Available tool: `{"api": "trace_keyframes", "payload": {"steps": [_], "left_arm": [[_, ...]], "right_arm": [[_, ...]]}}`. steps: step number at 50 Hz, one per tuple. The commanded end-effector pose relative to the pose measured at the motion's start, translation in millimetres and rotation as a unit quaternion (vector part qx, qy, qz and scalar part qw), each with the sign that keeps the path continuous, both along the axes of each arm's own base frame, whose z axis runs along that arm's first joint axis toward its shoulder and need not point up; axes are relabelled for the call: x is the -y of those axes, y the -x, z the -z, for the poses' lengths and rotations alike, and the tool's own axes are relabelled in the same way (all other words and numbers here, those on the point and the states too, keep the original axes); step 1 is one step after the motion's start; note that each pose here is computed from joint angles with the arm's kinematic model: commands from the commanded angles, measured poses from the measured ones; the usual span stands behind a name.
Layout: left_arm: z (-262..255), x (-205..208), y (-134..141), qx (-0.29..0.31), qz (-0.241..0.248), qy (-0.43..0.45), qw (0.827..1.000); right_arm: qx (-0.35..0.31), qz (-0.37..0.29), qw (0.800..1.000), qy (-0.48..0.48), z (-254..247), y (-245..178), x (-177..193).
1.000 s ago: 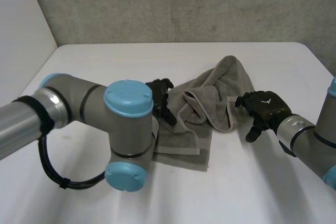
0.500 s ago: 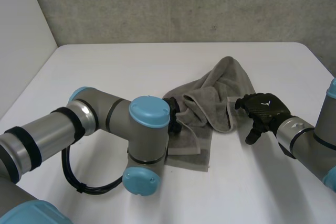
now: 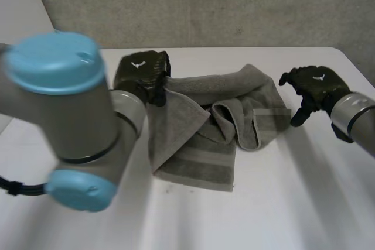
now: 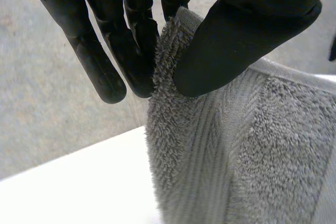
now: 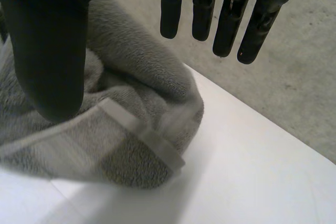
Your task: Fold the towel.
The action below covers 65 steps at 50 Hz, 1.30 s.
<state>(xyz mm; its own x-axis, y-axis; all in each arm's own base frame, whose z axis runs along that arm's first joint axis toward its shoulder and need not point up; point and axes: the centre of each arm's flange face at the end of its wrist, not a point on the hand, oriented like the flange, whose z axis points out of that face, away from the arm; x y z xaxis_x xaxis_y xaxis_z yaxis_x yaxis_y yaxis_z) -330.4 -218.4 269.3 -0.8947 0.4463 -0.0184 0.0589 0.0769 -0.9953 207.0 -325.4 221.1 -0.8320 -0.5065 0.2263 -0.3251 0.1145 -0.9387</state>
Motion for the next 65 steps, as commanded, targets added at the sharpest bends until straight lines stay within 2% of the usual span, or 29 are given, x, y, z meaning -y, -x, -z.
{"api": "trace_keyframes", "payload": {"steps": [1, 7, 11, 25, 28, 37, 42, 44, 45, 46, 47, 48, 49, 50, 51, 52, 53, 55, 56, 58, 59, 61, 62, 63, 64, 65], "left_arm": [[-38, -32, -22, 0.035, 0.032, 0.037, 0.998], [-73, -55, -37, 0.01, 0.036, 0.07, 0.997], [-83, -67, -46, 0.002, 0.036, 0.079, 0.996], [-85, -100, -67, -0.005, 0.048, 0.086, 0.995], [-85, -104, -70, -0.006, 0.048, 0.087, 0.995], [-83, -99, -72, -0.006, 0.04, 0.087, 0.995], [-88, -82, -74, -0.012, 0.02, 0.101, 0.995], [-92, -67, -75, -0.019, 0.005, 0.114, 0.993], [-95, -50, -76, -0.026, -0.009, 0.13, 0.991], [-95, -50, -76, -0.026, -0.009, 0.13, 0.991], [-99, -32, -76, -0.034, -0.021, 0.148, 0.988], [-104, -15, -76, -0.043, -0.029, 0.167, 0.985], [-104, -15, -76, -0.043, -0.029, 0.168, 0.984], [-110, 3, -76, -0.054, -0.036, 0.192, 0.979], [-110, 3, -76, -0.054, -0.036, 0.193, 0.979], [-116, 20, -75, -0.065, -0.042, 0.219, 0.973], [-122, 34, -75, -0.077, -0.049, 0.245, 0.965], [-125, 43, -72, -0.085, -0.05, 0.266, 0.959], [-125, 49, -68, -0.093, -0.048, 0.283, 0.953], [-121, 56, -65, -0.097, -0.047, 0.292, 0.95], [-121, 57, -65, -0.097, -0.047, 0.292, 0.95], [-110, 67, -60, -0.096, -0.043, 0.293, 0.95], [-92, 76, -55, -0.086, -0.034, 0.279, 0.956], [-75, 80, -52, -0.076, -0.027, 0.261, 0.962], [-75, 80, -52, -0.076, -0.027, 0.261, 0.962], [-57, 83, -50, -0.064, -0.022, 0.238, 0.969]], "right_arm": [[0.022, -0.065, 0.997, -0.035, -22, -11, 1], [0.031, -0.108, 0.993, -0.03, -21, -32, 19], [0.032, -0.146, 0.988, -0.043, 1, -62, 23], [0.046, -0.272, 0.957, -0.084, 72, -138, 8], [0.051, -0.288, 0.953, -0.077, 78, -152, 2], [0.077, -0.279, 0.957, -0.035, 80, -170, 8], [0.088, -0.22, 0.969, 0.063, 37, -171, 36], [0.109, -0.141, 0.968, 0.177, -30, -161, 55], [0.109, -0.141, 0.968, 0.178, -30, -160, 55], [0.125, -0.103, 0.957, 0.239, -71, -149, 61], [0.139, -0.067, 0.944, 0.29, -106, -132, 65], [0.139, -0.067, 0.944, 0.291, -106, -132, 65], [0.152, -0.044, 0.93, 0.332, -135, -117, 64], [0.152, -0.044, 0.93, 0.333, -135, -117, 64], [0.16, -0.029, 0.917, 0.365, -155, -105, 59], [0.167, -0.025, 0.905, 0.39, -172, -96, 48], [0.167, -0.025, 0.905, 0.39, -173, -96, 48], [0.169, -0.03, 0.897, 0.407, -186, -87, 25], [0.169, -0.03, 0.897, 0.408, -186, -87, 25], [0.144, -0.044, 0.916, 0.372, -165, -83, 9], [0.143, -0.044, 0.916, 0.371, -165, -83, 9], [0.098, -0.065, 0.947, 0.299, -122, -83, -5], [0.097, -0.065, 0.947, 0.299, -122, -83, -5], [0.073, -0.078, 0.961, 0.257, -99, -82, -14], [0.072, -0.078, 0.961, 0.256, -99, -82, -14], [0.04, -0.088, 0.973, 0.211, -73, -82, -24]]}}
